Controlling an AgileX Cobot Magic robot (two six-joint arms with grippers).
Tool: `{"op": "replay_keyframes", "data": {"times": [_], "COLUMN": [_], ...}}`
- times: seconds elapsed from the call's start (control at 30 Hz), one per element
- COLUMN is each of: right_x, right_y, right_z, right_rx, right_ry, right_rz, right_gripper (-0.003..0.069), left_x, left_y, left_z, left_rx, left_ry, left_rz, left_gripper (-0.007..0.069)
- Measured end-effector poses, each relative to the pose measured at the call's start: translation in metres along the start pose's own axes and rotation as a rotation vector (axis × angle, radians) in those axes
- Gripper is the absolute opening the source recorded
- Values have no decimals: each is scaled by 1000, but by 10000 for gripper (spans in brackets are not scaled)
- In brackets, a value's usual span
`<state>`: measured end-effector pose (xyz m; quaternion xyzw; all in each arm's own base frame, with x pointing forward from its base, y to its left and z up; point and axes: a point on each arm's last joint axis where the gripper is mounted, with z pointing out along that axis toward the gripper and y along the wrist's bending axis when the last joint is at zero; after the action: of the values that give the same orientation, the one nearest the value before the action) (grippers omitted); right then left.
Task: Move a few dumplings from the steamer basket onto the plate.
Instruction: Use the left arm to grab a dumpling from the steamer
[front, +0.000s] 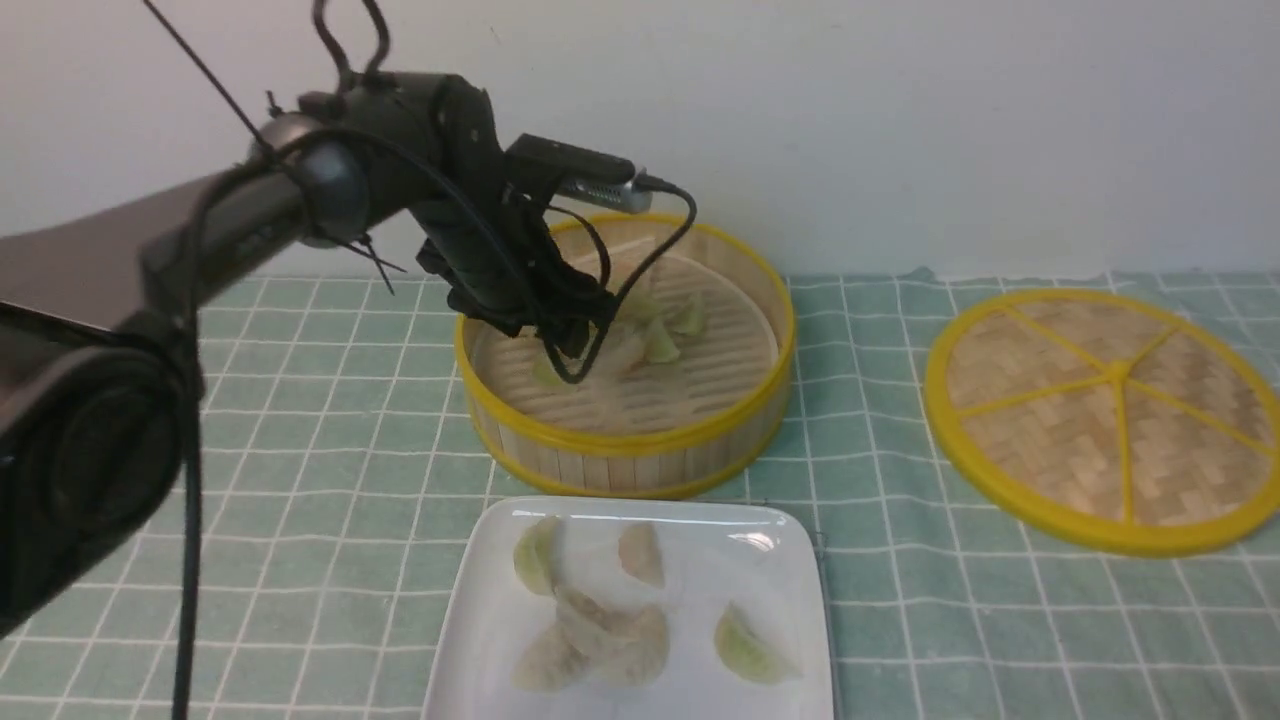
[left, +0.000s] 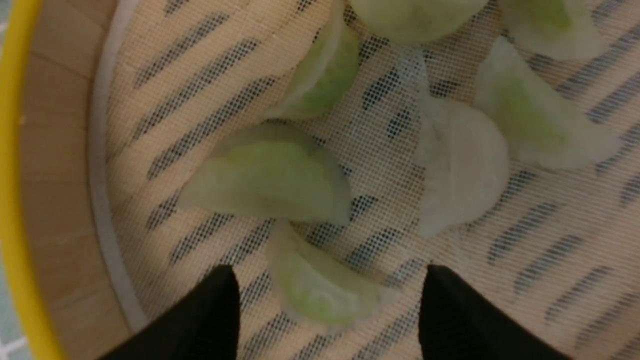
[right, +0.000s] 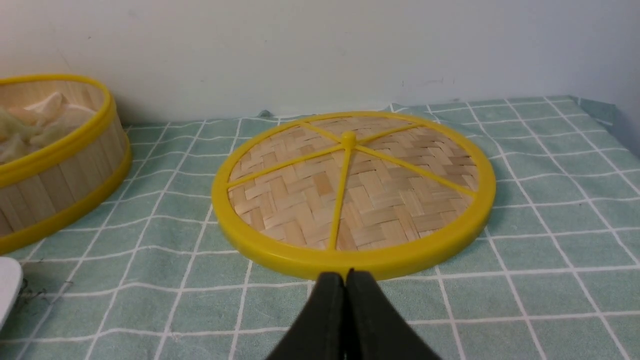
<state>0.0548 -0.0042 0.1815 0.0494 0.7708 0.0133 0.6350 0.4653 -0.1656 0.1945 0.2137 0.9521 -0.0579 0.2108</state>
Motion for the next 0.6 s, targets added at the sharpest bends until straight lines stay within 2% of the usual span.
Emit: {"op": "replay_keyframes", "data": {"times": [0.13,0.3,0.4,0.43,0.47,0.6], "right_x": [0,0,0,0,0,0], "right_y": [0,0,0,0,0,0], "right_z": [0,0,0,0,0,0], "right_rx": [0,0,0,0,0,0], "right_ry": [0,0,0,0,0,0], "right_rz": [0,0,0,0,0,0], "right_gripper": [-15,-15,-15,-15,-15,-15], "left_x": [6,6,6,5,5,3], "left_y": [-6,-4,-7,-11,-13,-16], "left_z": [25,29,30,30,30,21], "left_rx": [-65,-95,-94,-94,-95,-102], "left_ry": [54,58,63,61,63,86], "left_rz": [12,-33,-43,-37,-33,-21], "left_gripper": [459,458,400,333,307,308]}}
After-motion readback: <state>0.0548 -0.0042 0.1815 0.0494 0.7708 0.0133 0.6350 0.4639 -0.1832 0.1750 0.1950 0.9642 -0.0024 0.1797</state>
